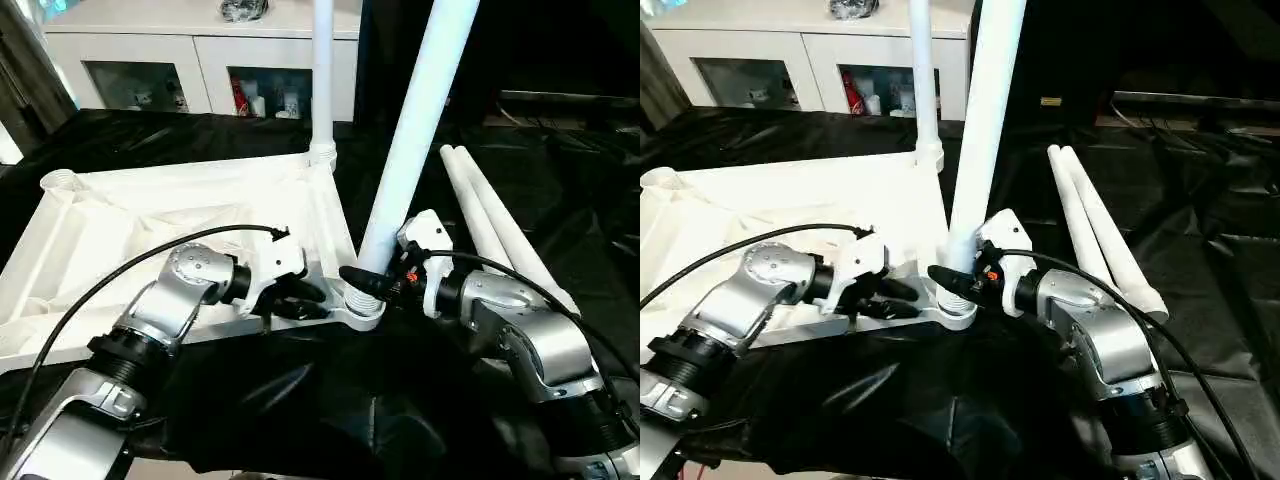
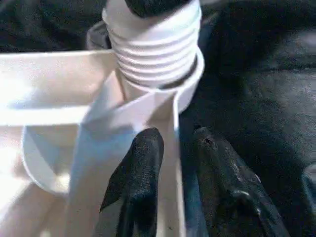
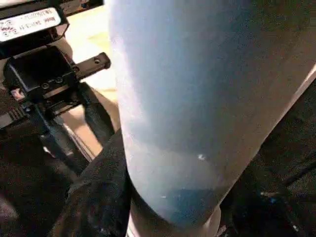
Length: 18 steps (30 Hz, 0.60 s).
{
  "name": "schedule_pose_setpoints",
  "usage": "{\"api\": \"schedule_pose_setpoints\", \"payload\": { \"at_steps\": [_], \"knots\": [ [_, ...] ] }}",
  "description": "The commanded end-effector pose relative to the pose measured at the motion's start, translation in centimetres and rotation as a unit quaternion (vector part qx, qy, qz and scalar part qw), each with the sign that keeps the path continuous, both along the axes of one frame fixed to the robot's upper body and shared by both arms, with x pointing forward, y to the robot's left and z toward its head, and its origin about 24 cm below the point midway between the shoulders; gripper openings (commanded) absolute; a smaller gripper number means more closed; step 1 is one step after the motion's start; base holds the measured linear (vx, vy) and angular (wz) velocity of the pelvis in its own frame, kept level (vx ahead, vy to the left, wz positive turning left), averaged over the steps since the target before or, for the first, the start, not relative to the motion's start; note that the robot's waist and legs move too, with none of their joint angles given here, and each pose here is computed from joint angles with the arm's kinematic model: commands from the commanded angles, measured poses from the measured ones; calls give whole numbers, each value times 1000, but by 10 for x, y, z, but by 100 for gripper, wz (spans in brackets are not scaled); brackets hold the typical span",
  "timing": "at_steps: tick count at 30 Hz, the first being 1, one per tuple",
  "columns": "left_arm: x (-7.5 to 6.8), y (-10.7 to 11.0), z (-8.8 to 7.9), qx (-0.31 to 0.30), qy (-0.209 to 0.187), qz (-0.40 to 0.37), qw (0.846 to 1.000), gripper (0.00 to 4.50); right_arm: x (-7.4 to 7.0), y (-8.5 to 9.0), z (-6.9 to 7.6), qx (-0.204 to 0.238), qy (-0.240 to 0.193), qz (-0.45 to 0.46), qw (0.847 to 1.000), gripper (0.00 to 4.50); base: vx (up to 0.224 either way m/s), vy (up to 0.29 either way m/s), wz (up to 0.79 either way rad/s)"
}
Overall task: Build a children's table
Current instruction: Insert table leg to table base
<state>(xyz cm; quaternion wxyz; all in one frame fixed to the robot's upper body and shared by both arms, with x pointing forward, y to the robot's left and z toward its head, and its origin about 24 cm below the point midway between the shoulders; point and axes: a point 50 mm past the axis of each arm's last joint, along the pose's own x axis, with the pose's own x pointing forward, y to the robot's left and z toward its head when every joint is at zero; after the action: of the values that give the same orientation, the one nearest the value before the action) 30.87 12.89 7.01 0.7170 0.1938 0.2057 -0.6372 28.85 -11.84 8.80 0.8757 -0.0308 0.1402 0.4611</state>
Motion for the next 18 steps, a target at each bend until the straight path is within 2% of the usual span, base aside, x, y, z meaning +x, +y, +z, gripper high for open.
{"api": "schedule_pose_setpoints", "payload": {
  "at_steps": [1, 9, 15, 18],
  "knots": [
    [-3, 0, 2, -2, 8, -11, 1000, 133, 1, 1, 4, -6, -8, 3, 1000, 189, 0, 0, 0],
    [5, 2, 0, 14, -24, 17, 999, 133, 0, 4, 4, -4, -7, 4, 1000, 189, 0, 0, 0],
    [5, 4, 0, 20, -13, 14, 1000, 133, 0, 5, 4, -4, -7, 5, 1000, 189, 0, 0, 0],
    [4, 5, -1, 22, -5, 8, 1000, 97, 0, 5, 4, -3, -8, 3, 1000, 189, 0, 0, 0]
  ]
}}
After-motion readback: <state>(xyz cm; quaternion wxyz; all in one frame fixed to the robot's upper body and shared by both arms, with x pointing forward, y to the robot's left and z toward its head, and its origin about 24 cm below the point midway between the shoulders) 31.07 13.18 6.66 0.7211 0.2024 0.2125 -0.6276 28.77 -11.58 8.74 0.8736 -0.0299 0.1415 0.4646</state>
